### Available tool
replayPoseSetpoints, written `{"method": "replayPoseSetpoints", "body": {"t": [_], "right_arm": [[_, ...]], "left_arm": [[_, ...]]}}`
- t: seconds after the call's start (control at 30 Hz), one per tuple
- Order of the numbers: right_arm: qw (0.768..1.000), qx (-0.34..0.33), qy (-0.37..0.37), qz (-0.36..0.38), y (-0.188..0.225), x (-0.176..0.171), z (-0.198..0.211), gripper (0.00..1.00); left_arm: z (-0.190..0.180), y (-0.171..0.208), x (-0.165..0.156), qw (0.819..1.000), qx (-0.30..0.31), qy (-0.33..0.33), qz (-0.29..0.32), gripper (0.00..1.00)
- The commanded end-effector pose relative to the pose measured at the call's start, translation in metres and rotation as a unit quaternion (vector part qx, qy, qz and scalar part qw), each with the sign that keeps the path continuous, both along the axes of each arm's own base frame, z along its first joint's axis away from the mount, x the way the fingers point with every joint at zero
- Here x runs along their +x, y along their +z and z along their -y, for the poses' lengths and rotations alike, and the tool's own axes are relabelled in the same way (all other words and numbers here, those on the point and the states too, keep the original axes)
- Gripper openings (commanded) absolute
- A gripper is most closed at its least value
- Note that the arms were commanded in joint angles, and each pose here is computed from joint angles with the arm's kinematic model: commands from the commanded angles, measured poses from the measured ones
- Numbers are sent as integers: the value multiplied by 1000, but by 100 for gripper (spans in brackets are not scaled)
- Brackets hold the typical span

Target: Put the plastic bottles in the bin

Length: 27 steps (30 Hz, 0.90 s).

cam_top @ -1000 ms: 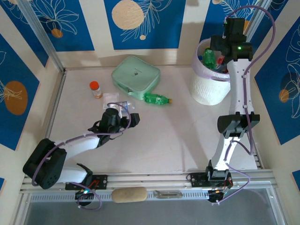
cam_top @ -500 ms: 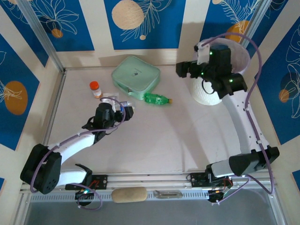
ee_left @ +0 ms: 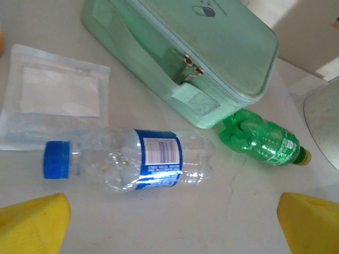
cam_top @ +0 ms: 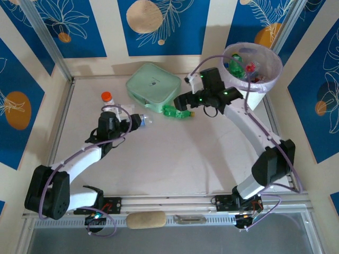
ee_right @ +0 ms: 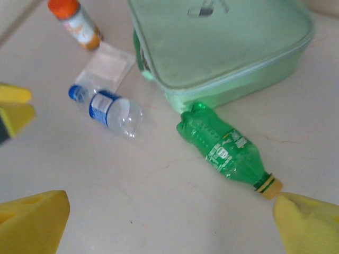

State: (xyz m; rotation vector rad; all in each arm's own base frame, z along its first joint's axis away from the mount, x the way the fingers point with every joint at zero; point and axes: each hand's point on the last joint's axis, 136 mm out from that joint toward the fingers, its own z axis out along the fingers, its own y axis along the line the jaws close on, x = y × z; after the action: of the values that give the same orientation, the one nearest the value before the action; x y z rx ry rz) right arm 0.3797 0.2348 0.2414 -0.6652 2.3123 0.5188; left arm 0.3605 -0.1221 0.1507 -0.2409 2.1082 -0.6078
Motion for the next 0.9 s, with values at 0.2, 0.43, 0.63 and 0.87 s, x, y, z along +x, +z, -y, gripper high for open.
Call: {"method": "replayPoseSetpoints", "body": {"t": [0.2, 0.43, 0.63, 0.87], "right_arm": [[988, -147, 41, -27, -78, 29, -26, 99], [953, -294, 74, -25, -137, 66, -26, 99], [939, -332, 91, 2, -150, 90, -29, 99], [938, -325, 120, -25, -172, 87, -37, 99]], "left_arm": [[-20, 11, -9, 1000, -18, 14, 7, 100], [-21, 1, -17, 1000, -26, 14, -2, 100], [-23, -2, -20, 1000, -27, 16, -4, 100], [-23, 1, -18, 1000, -22, 14, 2, 100]]}}
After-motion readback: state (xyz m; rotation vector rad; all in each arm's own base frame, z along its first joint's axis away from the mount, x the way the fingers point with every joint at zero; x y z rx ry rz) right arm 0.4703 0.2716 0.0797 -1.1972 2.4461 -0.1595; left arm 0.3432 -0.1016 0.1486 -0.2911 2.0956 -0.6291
